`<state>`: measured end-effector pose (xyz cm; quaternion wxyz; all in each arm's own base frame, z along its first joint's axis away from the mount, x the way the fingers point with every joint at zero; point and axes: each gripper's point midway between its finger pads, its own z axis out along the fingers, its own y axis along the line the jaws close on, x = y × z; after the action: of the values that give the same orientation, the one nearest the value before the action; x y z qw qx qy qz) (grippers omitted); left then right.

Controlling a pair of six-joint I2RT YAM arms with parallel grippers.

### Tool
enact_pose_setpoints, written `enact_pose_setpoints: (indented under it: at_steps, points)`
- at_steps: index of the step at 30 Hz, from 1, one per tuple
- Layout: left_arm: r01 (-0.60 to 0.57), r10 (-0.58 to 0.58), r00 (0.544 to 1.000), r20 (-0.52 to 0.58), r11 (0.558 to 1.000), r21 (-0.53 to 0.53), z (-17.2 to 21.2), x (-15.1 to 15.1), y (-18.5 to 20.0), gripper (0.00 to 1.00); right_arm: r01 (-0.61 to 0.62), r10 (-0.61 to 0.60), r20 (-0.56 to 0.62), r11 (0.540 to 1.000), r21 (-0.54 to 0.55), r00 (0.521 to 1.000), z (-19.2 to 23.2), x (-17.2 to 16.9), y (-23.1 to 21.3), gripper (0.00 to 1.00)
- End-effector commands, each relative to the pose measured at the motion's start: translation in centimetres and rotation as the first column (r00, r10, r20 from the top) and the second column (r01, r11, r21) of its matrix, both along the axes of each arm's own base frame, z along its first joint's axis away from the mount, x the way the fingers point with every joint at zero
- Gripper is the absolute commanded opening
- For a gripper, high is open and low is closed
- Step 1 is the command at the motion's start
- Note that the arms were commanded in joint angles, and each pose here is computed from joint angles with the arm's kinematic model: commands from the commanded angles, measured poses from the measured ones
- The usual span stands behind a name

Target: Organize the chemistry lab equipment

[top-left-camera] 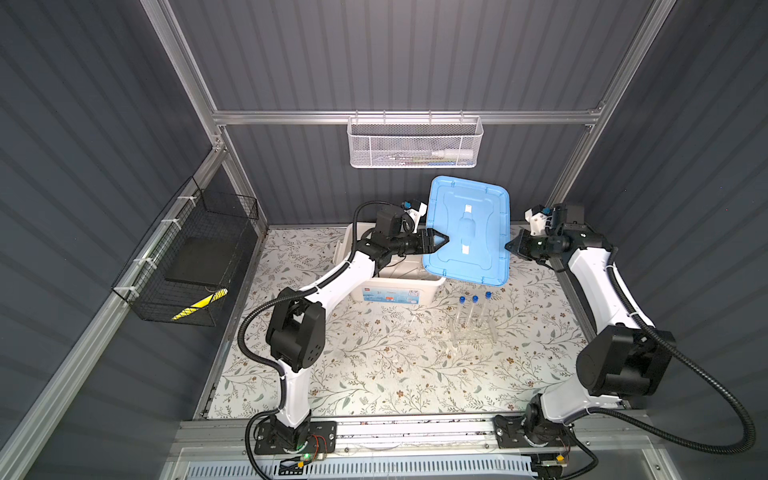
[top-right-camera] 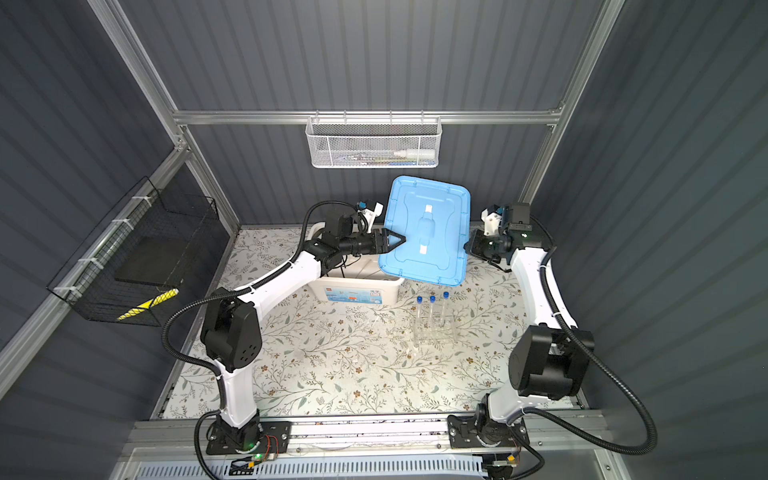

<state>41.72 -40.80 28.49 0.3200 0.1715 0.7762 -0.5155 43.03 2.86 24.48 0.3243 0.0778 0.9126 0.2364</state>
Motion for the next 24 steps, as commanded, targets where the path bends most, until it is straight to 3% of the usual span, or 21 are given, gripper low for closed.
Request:
enact_pose_setpoints:
  at_steps: [1,14,19,21,24]
  points:
    - [0.028,-0.023,0.998,0.061,0.996,-0.08,3.9,-1.1,0.3,0.54,-0.036,0.035,0.025,0.999,0.034,0.999,-0.1,0.8,0.9,0.04]
    - [0.026,-0.023,0.999,0.037,0.994,-0.105,3.8,-1.1,0.4,0.26,-0.054,0.053,0.045,0.998,0.039,0.998,-0.2,1.1,1.2,0.11]
    - [0.019,-0.017,1.0,0.014,0.991,-0.129,3.6,-0.8,0.5,0.22,-0.078,0.074,0.062,0.995,0.062,0.995,0.1,1.0,1.5,0.25]
    - [0.014,-0.014,1.0,0.005,0.989,-0.145,3.7,-0.6,0.7,0.19,-0.086,0.08,0.078,0.993,0.079,0.994,0.4,1.1,1.6,0.35]
    - [0.008,-0.008,1.0,0.003,0.985,-0.17,4.0,-0.4,1.1,0.18,-0.093,0.081,0.102,0.989,0.118,0.991,0.8,1.1,1.4,0.4]
